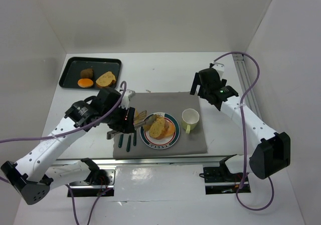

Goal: Place the bread

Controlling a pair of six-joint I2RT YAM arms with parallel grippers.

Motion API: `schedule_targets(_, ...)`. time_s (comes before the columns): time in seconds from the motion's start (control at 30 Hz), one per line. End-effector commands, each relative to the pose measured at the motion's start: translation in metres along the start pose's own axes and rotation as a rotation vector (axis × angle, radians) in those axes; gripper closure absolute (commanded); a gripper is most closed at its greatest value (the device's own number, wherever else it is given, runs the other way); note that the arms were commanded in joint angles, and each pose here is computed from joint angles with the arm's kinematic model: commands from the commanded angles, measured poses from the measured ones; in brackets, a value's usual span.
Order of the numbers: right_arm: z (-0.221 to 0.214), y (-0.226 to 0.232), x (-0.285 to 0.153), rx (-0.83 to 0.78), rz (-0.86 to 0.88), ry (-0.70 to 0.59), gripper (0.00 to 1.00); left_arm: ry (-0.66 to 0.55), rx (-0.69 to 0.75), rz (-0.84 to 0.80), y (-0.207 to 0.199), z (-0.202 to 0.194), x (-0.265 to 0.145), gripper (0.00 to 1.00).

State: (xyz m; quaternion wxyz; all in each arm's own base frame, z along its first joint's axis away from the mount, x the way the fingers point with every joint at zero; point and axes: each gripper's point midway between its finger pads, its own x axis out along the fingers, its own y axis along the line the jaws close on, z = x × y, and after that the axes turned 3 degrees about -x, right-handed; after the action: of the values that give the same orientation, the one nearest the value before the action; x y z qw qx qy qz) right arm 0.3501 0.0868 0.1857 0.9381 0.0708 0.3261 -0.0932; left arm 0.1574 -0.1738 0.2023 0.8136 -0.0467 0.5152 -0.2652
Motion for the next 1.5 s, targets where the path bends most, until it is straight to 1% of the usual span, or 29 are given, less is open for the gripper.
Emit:
schedule_targets(0.0,0.02,0.007,-0.007,0.012,0.039,-0.05,0.0,-0.072,0.013,0.049,0.001,0.023,-0.014,0.4)
schedule_targets(0.07,0.02,0.012,-0.007,0.015,0.062,-0.049,0.0,-0.106,0.006,0.063,0.0,0.034,-0.019,0.4)
schedule_targets(0.2,0.018,0.01,-0.006,-0.002,0.065,-0.056,0.0,-0.141,-0.07,0.157,0.021,0.057,-0.018,0.41)
schedule_targets(0.3,0.019,0.013,-0.007,0.005,0.082,-0.067,0.0,-0.268,-0.147,0.234,0.042,0.099,-0.024,0.41)
schedule_targets(0.33,0.018,0.014,-0.007,0.005,0.09,-0.063,0.0,-0.297,-0.173,0.257,0.05,0.118,-0.022,0.41)
schedule_targets(0.37,0.018,0.014,-0.007,0.005,0.09,-0.063,0.0,-0.372,-0.174,0.251,0.051,0.143,-0.02,0.41)
schedule_targets(0.47,0.015,0.016,-0.004,0.0,0.096,-0.05,0.0,-0.46,-0.167,0.285,0.064,0.189,-0.012,0.41)
schedule_targets(0.5,0.015,0.015,-0.006,-0.003,0.093,-0.043,0.0,-0.441,-0.192,0.373,0.085,0.2,0.003,0.41)
schedule_targets(0.53,0.015,0.015,-0.006,-0.003,0.093,-0.043,0.0,-0.436,-0.184,0.413,0.092,0.207,0.006,0.41)
schedule_targets(0.57,0.014,0.013,-0.006,-0.006,0.079,-0.04,0.0,-0.467,-0.207,0.452,0.104,0.221,0.0,0.41)
schedule_targets(0.6,0.011,0.011,-0.007,-0.007,0.078,-0.037,0.0,-0.443,-0.188,0.446,0.112,0.23,0.019,0.41)
schedule_targets(0.63,0.01,0.011,-0.005,-0.004,0.081,-0.044,0.0,-0.449,-0.157,0.447,0.118,0.239,0.026,0.41)
schedule_targets(0.67,0.012,0.008,-0.004,0.005,0.078,-0.053,0.0,-0.494,-0.166,0.447,0.123,0.259,0.025,0.41)
schedule_targets(0.7,0.008,0.007,-0.003,0.002,0.074,-0.046,0.0,-0.496,-0.17,0.44,0.127,0.267,0.032,0.41)
schedule_targets(0.73,0.007,0.009,-0.003,0.002,0.087,-0.04,0.0,-0.457,-0.183,0.436,0.134,0.27,0.059,0.41)
schedule_targets(0.77,0.001,0.008,0.0,-0.009,0.076,-0.017,0.0,-0.503,-0.182,0.415,0.134,0.291,0.06,0.41)
schedule_targets(0.83,0.0,0.01,0.0,0.007,0.08,-0.003,0.0,-0.505,-0.212,0.419,0.141,0.303,0.079,0.41)
schedule_targets(0.9,-0.001,0.009,-0.003,0.006,0.08,-0.002,0.0,-0.475,-0.223,0.413,0.148,0.316,0.11,0.4)
schedule_targets(0.93,0.0,0.006,-0.005,0.006,0.071,-0.005,0.0,-0.417,-0.227,0.415,0.158,0.311,0.141,0.4)
schedule_targets(0.97,0.002,0.006,-0.007,0.009,0.074,-0.012,0.0,-0.438,-0.225,0.409,0.157,0.325,0.143,0.4)
schedule_targets(1.03,0.004,-0.002,-0.012,0.019,0.057,-0.027,0.0,-0.395,-0.216,0.398,0.162,0.325,0.165,0.32)
schedule_targets(1.07,0.002,-0.007,-0.015,0.016,0.044,-0.026,0.0,-0.381,-0.208,0.403,0.167,0.329,0.179,0.23)
schedule_targets(1.1,0.002,-0.007,-0.015,0.016,0.044,-0.026,0.0,-0.366,-0.21,0.407,0.169,0.329,0.185,0.23)
schedule_targets(1.17,-0.003,-0.014,-0.018,0.029,0.023,-0.016,0.0,-0.354,-0.212,0.408,0.171,0.328,0.191,0.14)
schedule_targets(1.2,-0.003,-0.017,-0.02,0.031,0.015,-0.025,0.0,-0.351,-0.211,0.399,0.17,0.328,0.192,0.12)
schedule_targets(1.23,-0.005,-0.019,-0.022,0.032,0.017,-0.028,0.0,-0.358,-0.215,0.386,0.17,0.33,0.186,0.08)
schedule_targets(1.33,-0.005,-0.02,-0.025,0.042,0.016,-0.026,0.0,-0.386,-0.216,0.374,0.167,0.336,0.169,0.02)
schedule_targets(1.37,-0.005,-0.02,-0.025,0.042,0.016,-0.026,0.0,-0.423,-0.2,0.367,0.159,0.345,0.149,0.02)
schedule_targets(1.47,-0.002,-0.018,-0.024,0.042,0.016,-0.026,0.0,-0.462,-0.184,0.359,0.146,0.351,0.115,0.01)
